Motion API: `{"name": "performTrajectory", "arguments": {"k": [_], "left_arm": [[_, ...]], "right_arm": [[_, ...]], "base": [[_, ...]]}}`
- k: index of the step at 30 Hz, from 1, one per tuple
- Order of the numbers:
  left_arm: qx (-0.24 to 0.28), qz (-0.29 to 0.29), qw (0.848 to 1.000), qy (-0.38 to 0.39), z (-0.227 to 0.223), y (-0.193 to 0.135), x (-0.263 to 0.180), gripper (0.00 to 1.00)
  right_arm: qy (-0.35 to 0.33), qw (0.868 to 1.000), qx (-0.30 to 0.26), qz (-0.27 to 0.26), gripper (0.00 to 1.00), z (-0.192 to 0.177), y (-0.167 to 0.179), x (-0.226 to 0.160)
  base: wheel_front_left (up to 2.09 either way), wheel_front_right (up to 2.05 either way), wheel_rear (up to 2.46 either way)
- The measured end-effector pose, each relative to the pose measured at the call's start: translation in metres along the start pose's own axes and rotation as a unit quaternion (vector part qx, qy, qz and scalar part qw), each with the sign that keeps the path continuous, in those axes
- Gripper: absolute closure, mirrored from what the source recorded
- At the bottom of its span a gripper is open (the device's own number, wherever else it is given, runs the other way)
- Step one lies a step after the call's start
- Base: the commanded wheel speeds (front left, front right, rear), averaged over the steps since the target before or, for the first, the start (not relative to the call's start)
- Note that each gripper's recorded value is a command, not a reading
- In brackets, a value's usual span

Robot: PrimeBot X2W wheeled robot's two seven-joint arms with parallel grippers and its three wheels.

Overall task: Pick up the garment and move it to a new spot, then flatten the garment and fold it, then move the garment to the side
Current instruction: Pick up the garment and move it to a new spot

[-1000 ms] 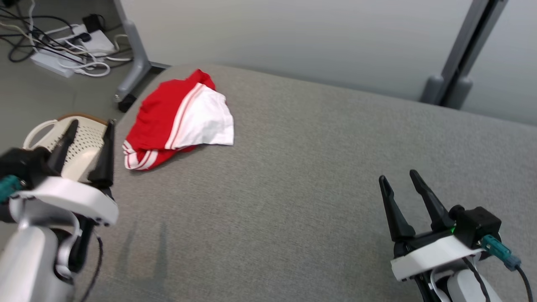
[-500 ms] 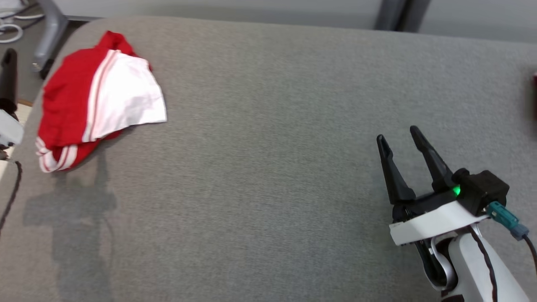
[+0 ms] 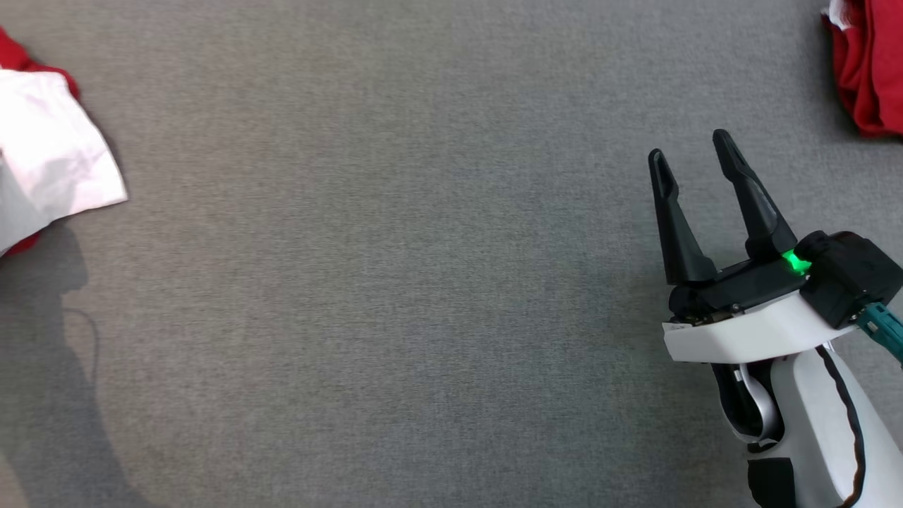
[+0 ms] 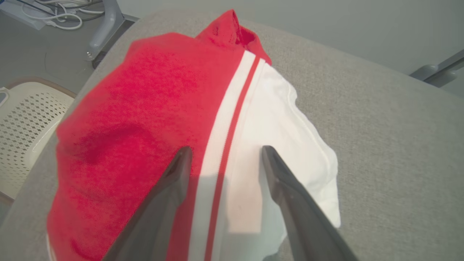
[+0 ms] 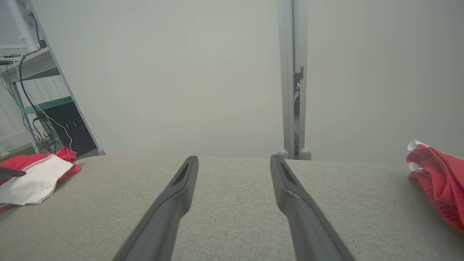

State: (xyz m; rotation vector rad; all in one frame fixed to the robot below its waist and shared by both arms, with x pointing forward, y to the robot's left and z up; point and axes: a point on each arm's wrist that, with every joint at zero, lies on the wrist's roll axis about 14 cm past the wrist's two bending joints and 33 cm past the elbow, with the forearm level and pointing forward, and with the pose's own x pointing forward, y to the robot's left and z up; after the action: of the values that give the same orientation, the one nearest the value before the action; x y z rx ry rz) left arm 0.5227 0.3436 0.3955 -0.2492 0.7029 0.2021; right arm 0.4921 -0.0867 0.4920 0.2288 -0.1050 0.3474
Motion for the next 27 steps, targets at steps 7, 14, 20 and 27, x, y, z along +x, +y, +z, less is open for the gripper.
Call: {"name": "performTrajectory", "arguments": {"k": [7,14,20,27], "left_arm": [[0.0,0.004,0.991,0.134,-0.056,-0.001,0.025,0.0],[0.003,-0.004,0.991,0.134,-0.051,-0.004,0.023,1.0],[0.007,-0.019,0.994,0.111,-0.042,-0.011,0.012,1.0],[0.053,-0.049,0.996,0.044,0.008,-0.026,-0.018,1.0]], "right_arm": [[0.012,0.999,-0.007,-0.033,0.0,-0.011,-0.025,-0.007],[0.009,0.999,-0.01,-0.037,0.0,-0.009,-0.027,-0.007],[0.003,0.999,-0.011,-0.029,0.0,-0.001,-0.02,-0.007],[-0.014,1.0,-0.006,-0.026,0.0,0.021,-0.009,-0.016]], "base": [[0.0,0.0,0.0],[0.0,0.0,0.0],[0.0,0.0,0.0],[0.0,0.0,0.0]]}}
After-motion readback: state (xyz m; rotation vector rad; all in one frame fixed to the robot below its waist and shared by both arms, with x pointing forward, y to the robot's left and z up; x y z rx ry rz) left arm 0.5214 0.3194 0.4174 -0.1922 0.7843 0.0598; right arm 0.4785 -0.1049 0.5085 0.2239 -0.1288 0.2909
